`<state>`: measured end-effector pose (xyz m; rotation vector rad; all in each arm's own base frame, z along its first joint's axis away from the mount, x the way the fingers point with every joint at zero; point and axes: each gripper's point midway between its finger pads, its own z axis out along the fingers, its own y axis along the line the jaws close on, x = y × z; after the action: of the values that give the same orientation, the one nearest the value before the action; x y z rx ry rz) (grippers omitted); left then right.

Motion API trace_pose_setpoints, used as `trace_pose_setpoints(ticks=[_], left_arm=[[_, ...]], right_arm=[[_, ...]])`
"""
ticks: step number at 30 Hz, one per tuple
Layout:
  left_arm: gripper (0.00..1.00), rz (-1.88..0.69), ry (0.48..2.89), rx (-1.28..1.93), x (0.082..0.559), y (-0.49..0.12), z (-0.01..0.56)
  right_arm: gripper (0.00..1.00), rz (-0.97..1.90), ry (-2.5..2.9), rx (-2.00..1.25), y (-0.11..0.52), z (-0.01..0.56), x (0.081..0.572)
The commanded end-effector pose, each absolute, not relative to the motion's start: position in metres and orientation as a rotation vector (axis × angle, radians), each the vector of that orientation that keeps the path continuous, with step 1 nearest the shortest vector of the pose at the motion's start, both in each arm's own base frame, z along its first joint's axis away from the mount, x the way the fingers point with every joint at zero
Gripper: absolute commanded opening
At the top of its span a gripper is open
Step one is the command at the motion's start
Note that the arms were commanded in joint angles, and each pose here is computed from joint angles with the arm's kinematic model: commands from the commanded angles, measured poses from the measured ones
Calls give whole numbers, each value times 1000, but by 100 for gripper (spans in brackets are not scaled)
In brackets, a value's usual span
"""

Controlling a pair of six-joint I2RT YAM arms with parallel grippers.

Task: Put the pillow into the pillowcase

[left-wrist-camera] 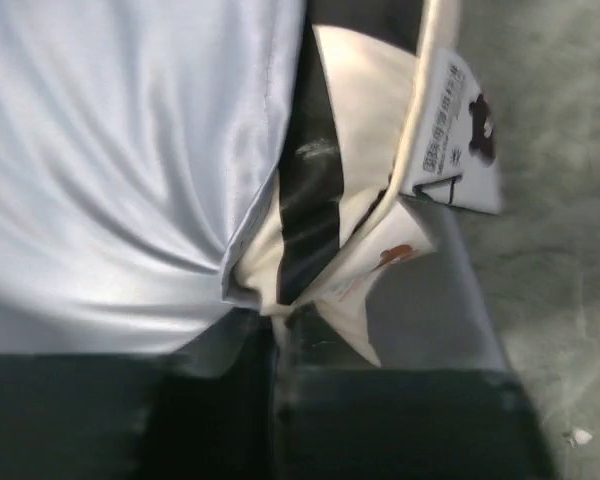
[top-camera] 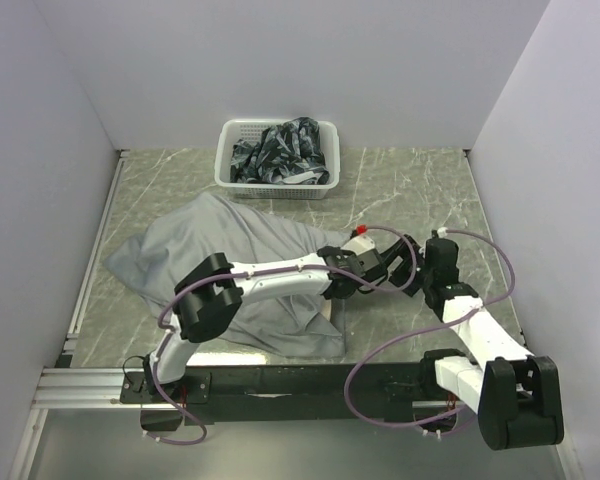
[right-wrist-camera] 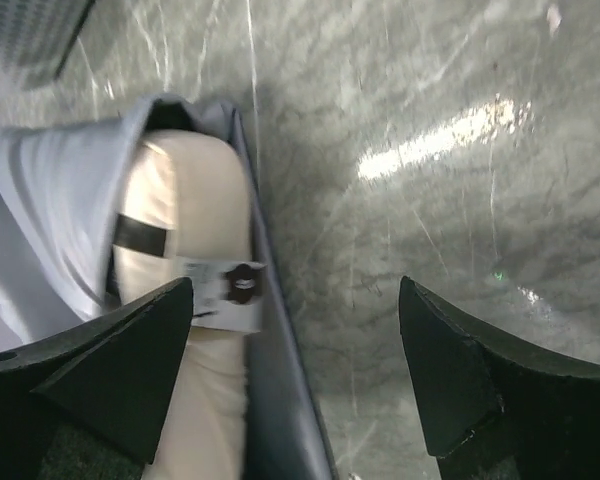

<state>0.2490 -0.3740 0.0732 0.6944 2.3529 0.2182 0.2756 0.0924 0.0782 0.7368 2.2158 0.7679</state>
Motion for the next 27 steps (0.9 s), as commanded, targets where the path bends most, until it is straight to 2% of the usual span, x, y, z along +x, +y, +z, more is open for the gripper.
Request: trace_pose_setpoints(ticks=[1,6,9,15,20,21,22,23,24,25,26,27], left_arm=[[1,258,2312,519,269,-340,111],[1,-122,2294,455,254,-331,185],[1,-263,2260,440,245,-327,213],[1,-385,2219,394,233,-314,249],[1,-378,2223,378,230,-303,251],[1,-378,2223,371,230,-300,251],[1,-385,2226,370,230,-299,251],[1,-387,2230,366,230,-298,249],[1,-382,2242,351,234,-292,244],[1,-391,2260,359,234,-291,239],[1,-375,2290,365,233,-286,224],[1,-375,2302,357,235,-283,218]], right_arm=[[89,850,2202,636,106,81,276],[89,911,2199,466,135,92,278],[89,914,2206,341,168,104,278],[88,900,2238,301,199,100,295],[86,955,2218,265,223,108,314],[81,954,2226,257,227,108,314],[68,952,2231,258,228,110,317],[30,955,2212,264,230,123,323],[16,916,2249,281,224,122,319],[7,829,2221,321,211,130,326],[0,811,2136,319,203,165,332],[0,744,2166,351,188,167,325]])
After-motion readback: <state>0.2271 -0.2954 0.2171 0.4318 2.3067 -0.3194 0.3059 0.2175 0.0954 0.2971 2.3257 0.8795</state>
